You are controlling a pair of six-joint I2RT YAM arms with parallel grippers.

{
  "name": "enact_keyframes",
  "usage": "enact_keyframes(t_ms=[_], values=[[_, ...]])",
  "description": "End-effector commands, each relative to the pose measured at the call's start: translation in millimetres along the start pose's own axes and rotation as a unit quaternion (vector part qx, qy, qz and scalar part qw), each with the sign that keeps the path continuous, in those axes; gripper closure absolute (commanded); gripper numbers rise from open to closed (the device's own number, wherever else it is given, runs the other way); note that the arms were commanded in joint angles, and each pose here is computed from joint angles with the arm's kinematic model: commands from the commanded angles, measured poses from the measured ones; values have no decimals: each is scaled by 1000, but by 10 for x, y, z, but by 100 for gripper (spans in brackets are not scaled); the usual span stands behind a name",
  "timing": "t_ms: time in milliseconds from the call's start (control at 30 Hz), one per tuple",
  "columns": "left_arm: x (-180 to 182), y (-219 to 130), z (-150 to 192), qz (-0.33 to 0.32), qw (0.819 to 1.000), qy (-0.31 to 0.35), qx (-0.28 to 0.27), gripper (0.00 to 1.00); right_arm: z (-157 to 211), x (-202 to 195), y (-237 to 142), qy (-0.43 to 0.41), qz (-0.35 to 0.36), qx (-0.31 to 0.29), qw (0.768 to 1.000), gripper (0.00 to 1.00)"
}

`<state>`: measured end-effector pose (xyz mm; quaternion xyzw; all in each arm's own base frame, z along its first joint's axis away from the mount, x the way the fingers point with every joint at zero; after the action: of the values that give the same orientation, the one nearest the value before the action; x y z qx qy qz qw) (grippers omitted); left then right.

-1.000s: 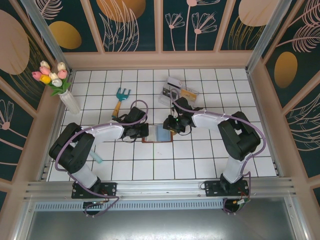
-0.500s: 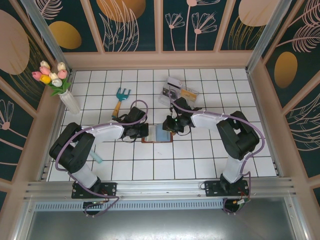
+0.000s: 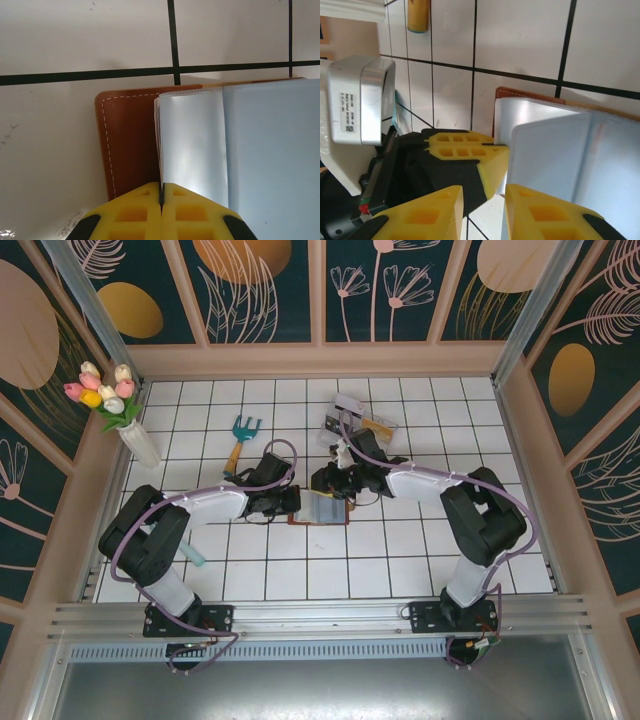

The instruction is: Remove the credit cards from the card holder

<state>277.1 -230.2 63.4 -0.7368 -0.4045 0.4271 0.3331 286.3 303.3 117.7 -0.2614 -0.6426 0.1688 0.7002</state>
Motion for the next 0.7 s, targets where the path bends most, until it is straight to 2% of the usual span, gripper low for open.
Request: enact_keyframes(t_ms=[0, 167, 400, 600, 667], values=[[12, 31, 25, 8, 1000, -3, 3, 93, 49, -31, 116, 16, -23, 21, 999, 69], [40, -18, 44, 7, 1000, -13, 4, 88, 66, -145, 205, 49, -39, 28, 998, 64], [63, -263, 19, 11, 999, -33, -15, 74, 66, -183, 241, 67, -53, 26, 996, 56], [96, -537, -85, -6, 998, -48, -49, 68, 70, -184, 271, 70, -54, 31, 996, 56], [94, -621, -130, -8, 997, -51, -64, 66, 78, -159, 285, 67, -58, 34, 995, 52]])
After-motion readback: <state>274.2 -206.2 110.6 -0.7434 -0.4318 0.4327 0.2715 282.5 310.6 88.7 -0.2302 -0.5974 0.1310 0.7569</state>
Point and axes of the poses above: each hand's point on the last joint's axis, 136 mm out from that joint toward the fingers, its own y axis out along the fingers, its own x axis along the line the jaws close on, z = x × y, the point moved 4 cm from there along -y, back along the fingers, and after that the axes turned 14 degrees about y, right-handed, at the moved point
